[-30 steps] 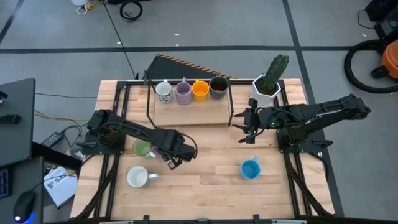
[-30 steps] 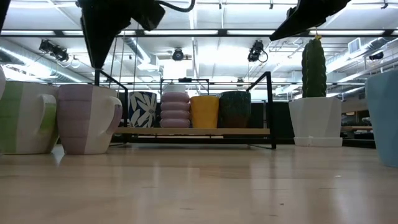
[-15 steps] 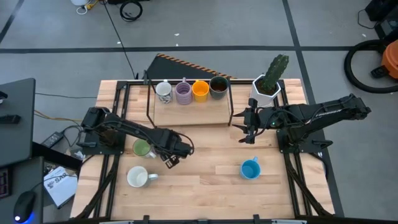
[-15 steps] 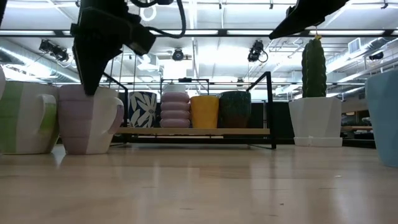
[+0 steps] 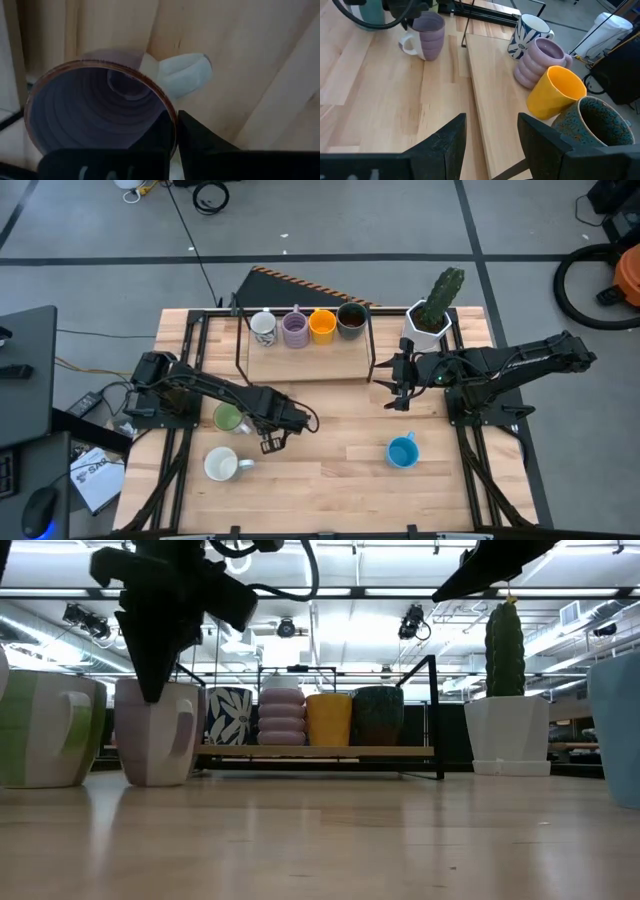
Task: Place coffee mugs
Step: Put the purple and white mug on the shelf
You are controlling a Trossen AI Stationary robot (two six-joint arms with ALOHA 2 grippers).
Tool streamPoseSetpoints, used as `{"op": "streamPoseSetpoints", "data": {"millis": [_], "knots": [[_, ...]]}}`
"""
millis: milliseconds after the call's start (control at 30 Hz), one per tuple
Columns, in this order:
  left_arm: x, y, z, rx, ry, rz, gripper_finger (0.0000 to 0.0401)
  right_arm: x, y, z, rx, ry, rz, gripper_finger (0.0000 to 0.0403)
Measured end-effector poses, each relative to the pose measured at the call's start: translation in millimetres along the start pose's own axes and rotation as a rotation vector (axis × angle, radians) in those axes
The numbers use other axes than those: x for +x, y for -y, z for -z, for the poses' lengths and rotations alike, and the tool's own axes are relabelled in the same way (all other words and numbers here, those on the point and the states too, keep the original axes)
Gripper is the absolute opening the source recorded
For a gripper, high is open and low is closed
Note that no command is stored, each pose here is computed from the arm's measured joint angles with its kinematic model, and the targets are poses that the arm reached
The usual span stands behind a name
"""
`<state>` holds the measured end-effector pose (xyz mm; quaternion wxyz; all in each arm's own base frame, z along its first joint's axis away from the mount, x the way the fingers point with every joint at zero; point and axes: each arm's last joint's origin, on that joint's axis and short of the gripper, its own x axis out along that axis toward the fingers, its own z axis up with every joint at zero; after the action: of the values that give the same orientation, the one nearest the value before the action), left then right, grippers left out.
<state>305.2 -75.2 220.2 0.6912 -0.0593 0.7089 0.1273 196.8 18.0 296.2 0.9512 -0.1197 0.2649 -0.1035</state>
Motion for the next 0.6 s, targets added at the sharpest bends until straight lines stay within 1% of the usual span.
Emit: {"op": "streamPoseSetpoints", "data": {"millis": [100, 233, 367, 467, 600], "knots": [[-5, 0, -1, 0.104, 0.000, 0.002, 0.0020, 0, 0, 0, 0.000, 0.000, 0.000, 0.0183], [-26, -3, -2, 0.296, 0.041, 0.014, 0.0020, 0, 0, 0, 0.007, 0.001, 0.000, 0.0183], [-44, -15, 0, 0.461, 0.089, 0.002, 0.0020, 0, 0, 0, 0.019, 0.001, 0.000, 0.0183], [-52, -35, 2, 0.514, 0.081, -0.030, 0.0019, 0, 0, -1, 0.023, 0.009, 0.001, 0.0183], [-59, -66, 1, 0.540, 0.068, -0.076, 0.0019, 0, 0, -2, 0.029, 0.023, 0.002, 0.0183]]}}
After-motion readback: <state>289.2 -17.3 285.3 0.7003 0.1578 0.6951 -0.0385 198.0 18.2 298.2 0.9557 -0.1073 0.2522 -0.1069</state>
